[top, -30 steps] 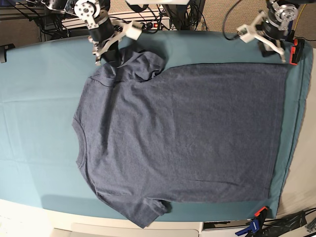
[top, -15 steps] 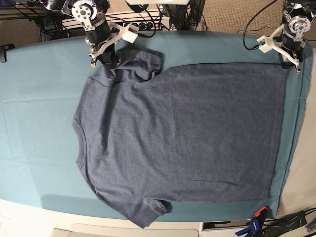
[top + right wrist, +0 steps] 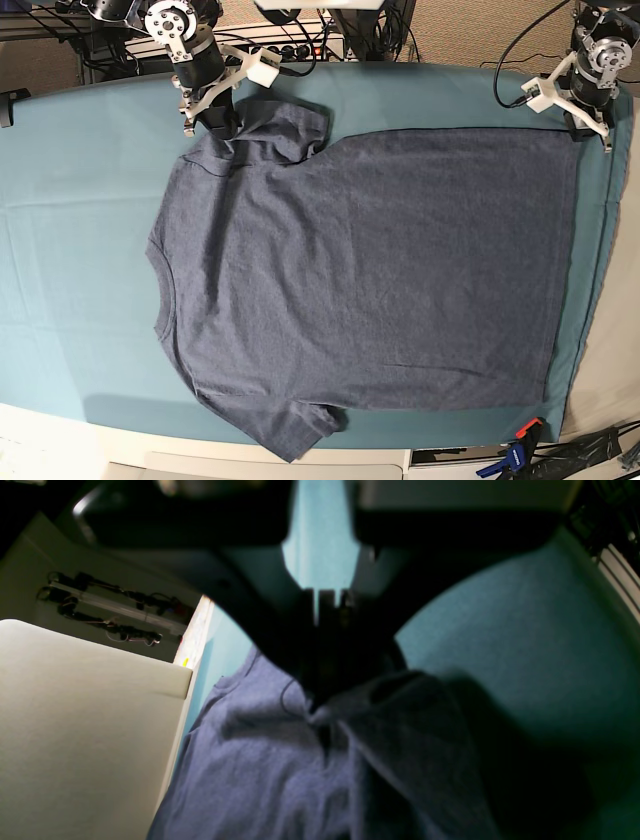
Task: Fold the T-shirt properly
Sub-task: 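Grasp the hem corner with the left gripper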
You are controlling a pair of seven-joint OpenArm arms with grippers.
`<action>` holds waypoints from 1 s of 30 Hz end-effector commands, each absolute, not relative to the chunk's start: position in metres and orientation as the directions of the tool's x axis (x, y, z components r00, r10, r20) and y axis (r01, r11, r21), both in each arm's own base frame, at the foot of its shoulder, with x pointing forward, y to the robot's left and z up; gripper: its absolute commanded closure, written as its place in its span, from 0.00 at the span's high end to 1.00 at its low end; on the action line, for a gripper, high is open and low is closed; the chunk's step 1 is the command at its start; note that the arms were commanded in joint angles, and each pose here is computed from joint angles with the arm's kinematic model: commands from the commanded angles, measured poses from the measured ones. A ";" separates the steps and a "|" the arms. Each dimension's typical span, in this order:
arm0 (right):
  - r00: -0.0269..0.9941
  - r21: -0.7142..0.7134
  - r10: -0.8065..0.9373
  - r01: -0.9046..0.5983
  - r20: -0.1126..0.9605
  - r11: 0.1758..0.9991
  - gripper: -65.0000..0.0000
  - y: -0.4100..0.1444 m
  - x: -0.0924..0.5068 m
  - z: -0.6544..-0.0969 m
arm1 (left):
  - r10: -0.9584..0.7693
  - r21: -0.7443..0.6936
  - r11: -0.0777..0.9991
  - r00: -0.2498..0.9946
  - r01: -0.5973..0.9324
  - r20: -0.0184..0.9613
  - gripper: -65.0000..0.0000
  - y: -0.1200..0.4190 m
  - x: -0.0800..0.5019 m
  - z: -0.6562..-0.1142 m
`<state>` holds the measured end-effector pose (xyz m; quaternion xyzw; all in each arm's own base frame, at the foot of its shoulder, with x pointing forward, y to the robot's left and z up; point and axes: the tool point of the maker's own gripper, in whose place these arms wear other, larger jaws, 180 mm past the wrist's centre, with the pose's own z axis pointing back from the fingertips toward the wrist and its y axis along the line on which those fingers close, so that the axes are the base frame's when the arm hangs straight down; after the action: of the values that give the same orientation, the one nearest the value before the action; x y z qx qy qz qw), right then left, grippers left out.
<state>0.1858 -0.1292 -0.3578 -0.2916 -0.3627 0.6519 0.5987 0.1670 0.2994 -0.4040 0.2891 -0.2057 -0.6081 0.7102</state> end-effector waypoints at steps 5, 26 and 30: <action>-0.127 -0.840 0.990 -0.542 0.058 -0.020 0.00 -0.128 0.190 -0.349 | -0.988 0.623 0.123 0.155 0.772 0.003 0.29 0.289 0.163 -0.409; -0.132 -0.840 0.989 -0.542 0.064 -0.018 0.00 -0.127 0.189 -0.349 | -0.983 0.663 0.172 0.171 0.728 0.068 0.29 0.283 0.194 -0.397; -0.133 -0.840 0.989 -0.542 0.065 -0.018 0.00 -0.126 0.189 -0.349 | -0.983 0.641 0.175 0.170 0.747 0.071 0.27 0.282 0.191 -0.400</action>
<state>0.1854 -0.1271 -0.3578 -0.2878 -0.3659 0.6534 0.5970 0.1903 0.2818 -0.4017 0.2457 -0.2462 -0.5906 0.7282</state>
